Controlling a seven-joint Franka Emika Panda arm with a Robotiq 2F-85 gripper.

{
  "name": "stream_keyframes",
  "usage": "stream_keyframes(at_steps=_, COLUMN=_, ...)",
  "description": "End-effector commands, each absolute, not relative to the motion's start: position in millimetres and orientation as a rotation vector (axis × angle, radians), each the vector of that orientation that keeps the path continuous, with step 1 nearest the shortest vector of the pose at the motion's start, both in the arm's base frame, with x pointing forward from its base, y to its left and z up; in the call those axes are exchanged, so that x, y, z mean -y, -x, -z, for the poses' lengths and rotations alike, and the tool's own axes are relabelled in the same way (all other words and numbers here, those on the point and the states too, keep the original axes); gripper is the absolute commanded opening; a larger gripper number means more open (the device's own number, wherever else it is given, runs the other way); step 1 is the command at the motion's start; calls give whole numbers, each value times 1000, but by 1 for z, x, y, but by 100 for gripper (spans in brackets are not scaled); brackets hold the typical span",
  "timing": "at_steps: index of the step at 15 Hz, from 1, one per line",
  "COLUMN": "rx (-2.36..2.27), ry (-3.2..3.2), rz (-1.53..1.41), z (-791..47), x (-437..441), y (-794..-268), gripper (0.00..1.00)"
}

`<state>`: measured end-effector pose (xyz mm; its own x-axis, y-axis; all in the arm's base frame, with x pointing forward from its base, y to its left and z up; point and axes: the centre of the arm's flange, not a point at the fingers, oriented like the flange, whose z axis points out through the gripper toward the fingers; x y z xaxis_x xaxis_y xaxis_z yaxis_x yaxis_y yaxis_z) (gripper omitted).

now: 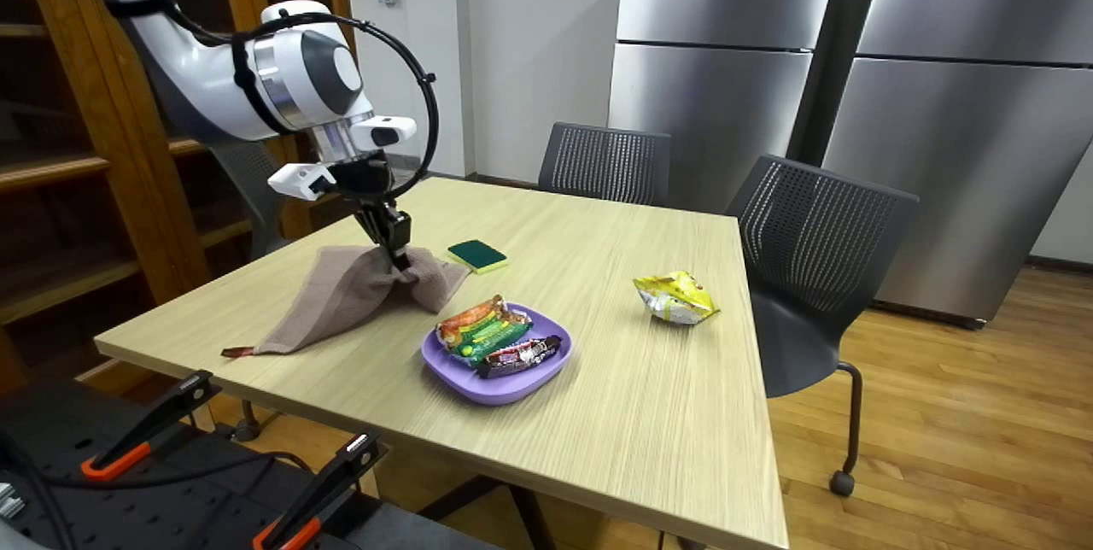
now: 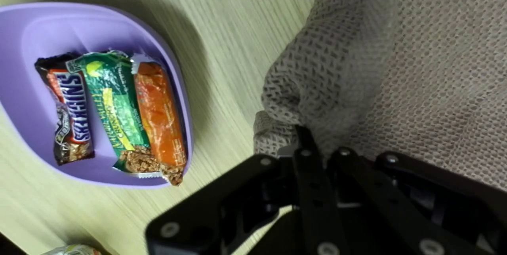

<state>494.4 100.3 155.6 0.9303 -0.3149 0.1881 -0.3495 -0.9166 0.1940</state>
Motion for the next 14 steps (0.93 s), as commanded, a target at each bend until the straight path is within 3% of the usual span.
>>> stream_keyframes(at_steps=1, rx=481, ry=-2888, rz=-263, z=-174, x=-88, y=-494, gripper=1)
stream_keyframes(at_steps=14, rx=445, ry=-2885, rz=-357, z=-199, x=-53, y=-499, gripper=1)
